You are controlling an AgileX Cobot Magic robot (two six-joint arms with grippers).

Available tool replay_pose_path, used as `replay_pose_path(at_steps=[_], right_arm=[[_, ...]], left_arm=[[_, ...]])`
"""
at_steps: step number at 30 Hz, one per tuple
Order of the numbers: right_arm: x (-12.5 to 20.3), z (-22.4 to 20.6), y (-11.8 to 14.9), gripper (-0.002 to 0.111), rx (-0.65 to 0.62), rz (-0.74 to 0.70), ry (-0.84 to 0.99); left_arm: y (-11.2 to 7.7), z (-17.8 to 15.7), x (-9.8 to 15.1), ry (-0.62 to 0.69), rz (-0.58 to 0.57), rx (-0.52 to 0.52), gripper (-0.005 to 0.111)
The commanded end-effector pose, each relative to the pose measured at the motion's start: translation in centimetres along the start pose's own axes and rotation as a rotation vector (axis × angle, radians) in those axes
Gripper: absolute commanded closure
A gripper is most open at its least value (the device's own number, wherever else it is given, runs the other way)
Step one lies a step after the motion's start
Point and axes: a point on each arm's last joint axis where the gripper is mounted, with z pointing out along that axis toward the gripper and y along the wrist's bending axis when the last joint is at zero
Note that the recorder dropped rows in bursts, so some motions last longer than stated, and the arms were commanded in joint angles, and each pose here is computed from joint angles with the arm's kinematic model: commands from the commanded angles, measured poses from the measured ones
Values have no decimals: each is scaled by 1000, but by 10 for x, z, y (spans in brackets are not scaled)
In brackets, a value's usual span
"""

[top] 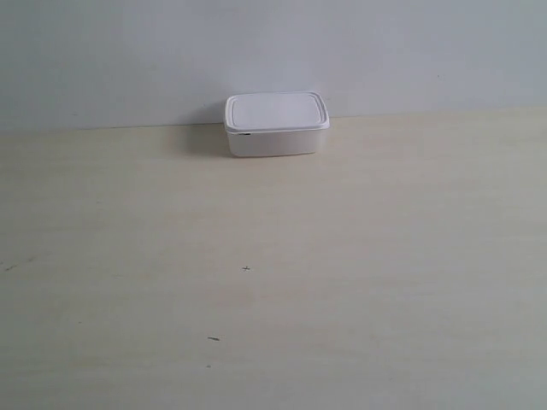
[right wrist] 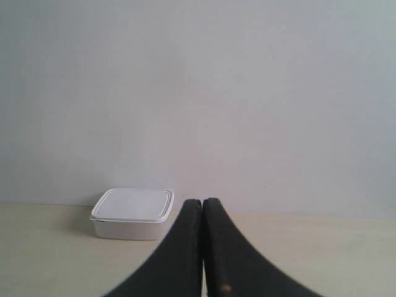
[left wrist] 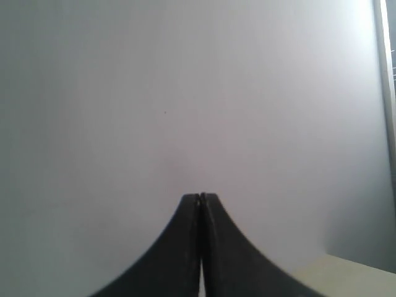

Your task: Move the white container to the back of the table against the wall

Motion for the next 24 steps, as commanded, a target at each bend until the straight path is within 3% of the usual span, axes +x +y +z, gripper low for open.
replay_pose_path(at_steps=[1, 19, 24], right_arm=[[0, 0, 1, 108, -6, 3, -10], [-2, 1, 5, 108, -54, 21, -76], [10, -4, 6, 108, -85, 17, -141]], left_arm=[[-1, -1, 1, 6, 1, 10, 107], [0, -9, 6, 10, -9, 15, 107], [5, -36, 24, -7, 96, -25, 107]])
